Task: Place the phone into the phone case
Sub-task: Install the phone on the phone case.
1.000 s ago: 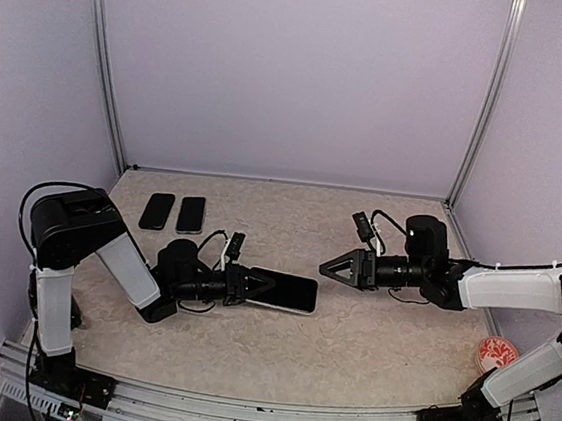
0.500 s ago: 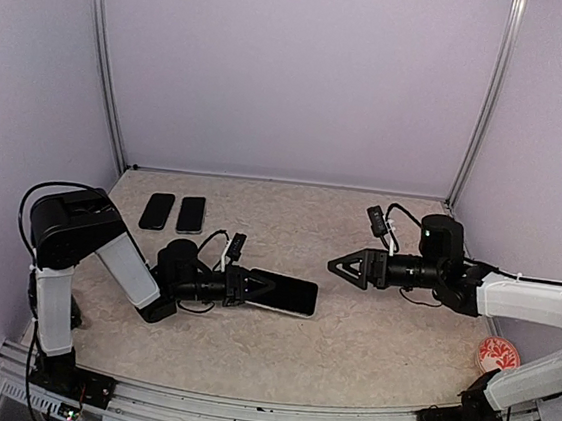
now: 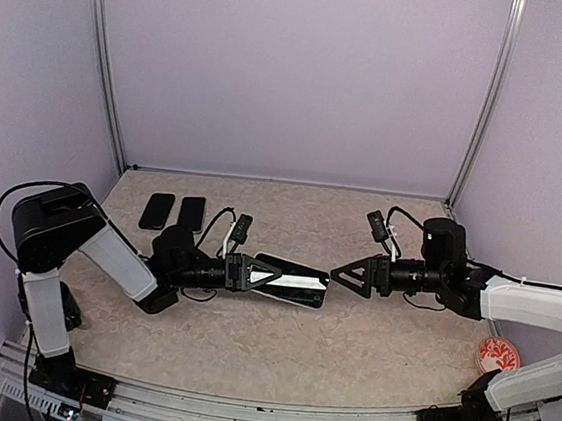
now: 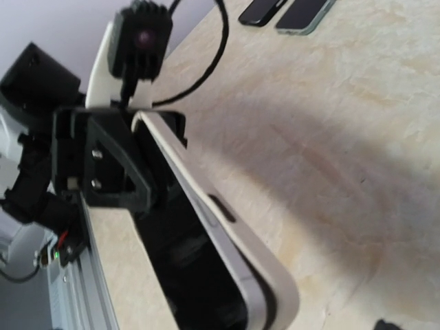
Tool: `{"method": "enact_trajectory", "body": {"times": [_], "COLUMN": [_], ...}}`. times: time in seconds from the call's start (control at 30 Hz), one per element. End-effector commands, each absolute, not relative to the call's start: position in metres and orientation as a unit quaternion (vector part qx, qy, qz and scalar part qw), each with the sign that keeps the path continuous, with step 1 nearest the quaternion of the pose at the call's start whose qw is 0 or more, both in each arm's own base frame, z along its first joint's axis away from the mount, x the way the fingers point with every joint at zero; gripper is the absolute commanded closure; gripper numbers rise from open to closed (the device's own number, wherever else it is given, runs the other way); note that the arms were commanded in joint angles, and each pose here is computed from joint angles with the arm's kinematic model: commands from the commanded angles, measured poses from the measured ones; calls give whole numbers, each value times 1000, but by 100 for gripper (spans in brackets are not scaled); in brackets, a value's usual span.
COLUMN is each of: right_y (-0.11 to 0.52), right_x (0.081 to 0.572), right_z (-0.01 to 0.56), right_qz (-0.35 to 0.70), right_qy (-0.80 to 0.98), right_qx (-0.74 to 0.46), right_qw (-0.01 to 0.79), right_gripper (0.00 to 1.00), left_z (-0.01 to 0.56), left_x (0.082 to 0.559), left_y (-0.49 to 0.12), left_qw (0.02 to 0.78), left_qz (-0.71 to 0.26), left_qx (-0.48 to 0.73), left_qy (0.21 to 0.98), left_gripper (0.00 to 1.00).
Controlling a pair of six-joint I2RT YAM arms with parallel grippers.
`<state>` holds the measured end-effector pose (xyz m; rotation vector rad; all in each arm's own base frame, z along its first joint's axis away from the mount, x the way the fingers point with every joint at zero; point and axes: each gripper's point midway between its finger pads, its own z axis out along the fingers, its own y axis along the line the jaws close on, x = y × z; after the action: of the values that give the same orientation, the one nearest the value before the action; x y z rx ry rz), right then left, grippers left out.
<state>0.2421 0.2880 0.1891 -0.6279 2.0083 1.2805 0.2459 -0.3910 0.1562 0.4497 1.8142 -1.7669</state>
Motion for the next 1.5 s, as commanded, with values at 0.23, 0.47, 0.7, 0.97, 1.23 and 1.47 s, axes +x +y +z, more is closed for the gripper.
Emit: {"method": "enact_trajectory", "body": {"times": [0.23,0.47,0.7,0.97,1.23,1.47], "right_y": [296,294,293,306,312,314], "right_x": [212,191,190,177,166,156], "right_z": [206,216,210,196,197,200], "right_qz": [533,551,545,552,564,580], "right_qy": [712,680,688,688,671,654], "right_qx": [-335,-377,-375,-392,-413,-422], "right_qw": [311,303,299,263,249,239], "right_gripper": [9,12,12,13,31,44], "left_z": [208,222,233,237,242,248], "left_x": [224,215,213,212,211,211], "left_y": [-408,-410,-411,-411,-408,-402], "left_qw": [303,299,303,295,280,282], "left_qz": [-674,-675,-669,-656,-655,-657], "left_qx": [283,325,346,375,395,398], "left_qy": [611,591,584,585,580,575], "left_gripper": [86,85,87,92,93,93]}}
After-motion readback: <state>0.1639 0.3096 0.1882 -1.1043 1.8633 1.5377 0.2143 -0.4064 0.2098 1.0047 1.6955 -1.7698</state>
